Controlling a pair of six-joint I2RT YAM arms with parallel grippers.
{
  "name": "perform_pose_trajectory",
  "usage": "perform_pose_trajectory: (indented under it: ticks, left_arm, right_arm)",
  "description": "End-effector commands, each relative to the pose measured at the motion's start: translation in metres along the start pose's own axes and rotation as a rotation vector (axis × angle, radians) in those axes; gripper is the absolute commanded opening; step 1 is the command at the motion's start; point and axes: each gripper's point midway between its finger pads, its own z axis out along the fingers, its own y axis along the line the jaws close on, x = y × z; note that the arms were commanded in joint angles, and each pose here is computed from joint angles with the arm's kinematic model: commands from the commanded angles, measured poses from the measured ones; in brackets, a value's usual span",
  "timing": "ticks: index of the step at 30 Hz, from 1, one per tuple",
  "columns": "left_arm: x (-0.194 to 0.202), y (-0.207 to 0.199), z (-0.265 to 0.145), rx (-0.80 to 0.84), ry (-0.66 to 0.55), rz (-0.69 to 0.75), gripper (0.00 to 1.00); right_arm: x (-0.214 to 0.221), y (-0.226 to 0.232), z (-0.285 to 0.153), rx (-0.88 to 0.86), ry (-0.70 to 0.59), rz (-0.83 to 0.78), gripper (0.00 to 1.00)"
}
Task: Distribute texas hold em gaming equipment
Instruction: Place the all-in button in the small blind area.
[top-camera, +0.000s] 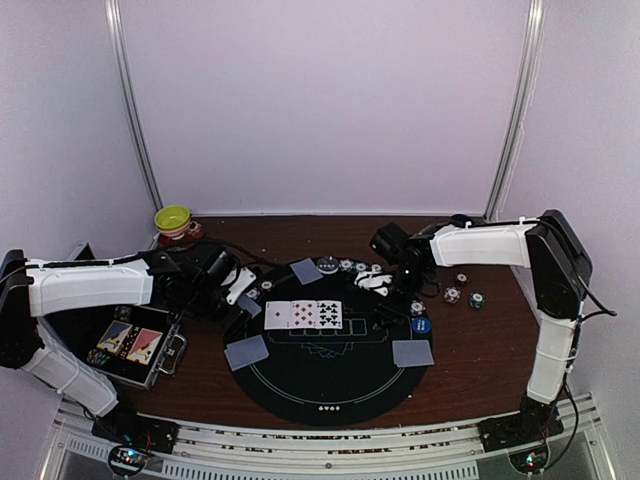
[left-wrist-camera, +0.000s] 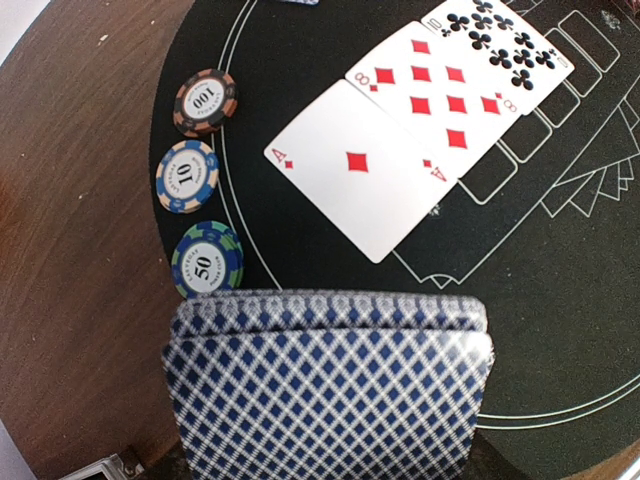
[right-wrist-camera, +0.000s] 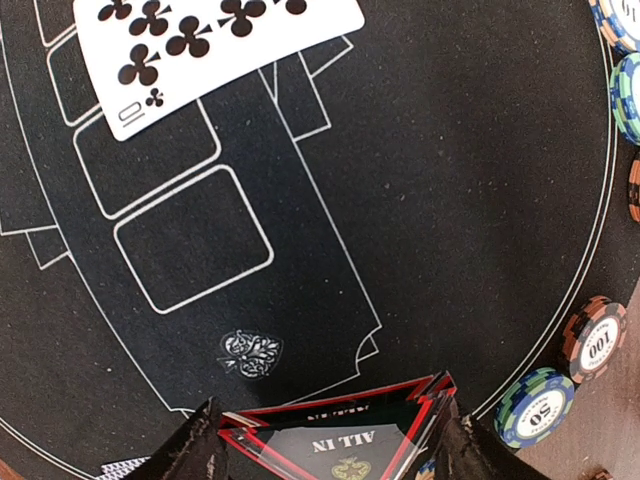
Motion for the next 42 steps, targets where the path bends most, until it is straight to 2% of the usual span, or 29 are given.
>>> perform_pose_trajectory:
  ticks: [1,30,42]
  left_arm:
    - [-0.010,0.003,-0.003,-0.007,-0.039,-0.007,0.65]
    - [-0.009,0.003,-0.002,-0.006,-0.036,-0.005,0.65]
    - [-0.009,0.003,-0.004,-0.003,-0.040,-0.006,0.65]
  right_arm:
    - [0.007,-0.004,0.008,-0.007,0.013,-0.027,0.59]
    - [0.034,-0.021,0.026,0.001,0.094,-0.076,0.62]
    - [0.023,-0.031,0.007,0.046,0.063,-0.078,0.75]
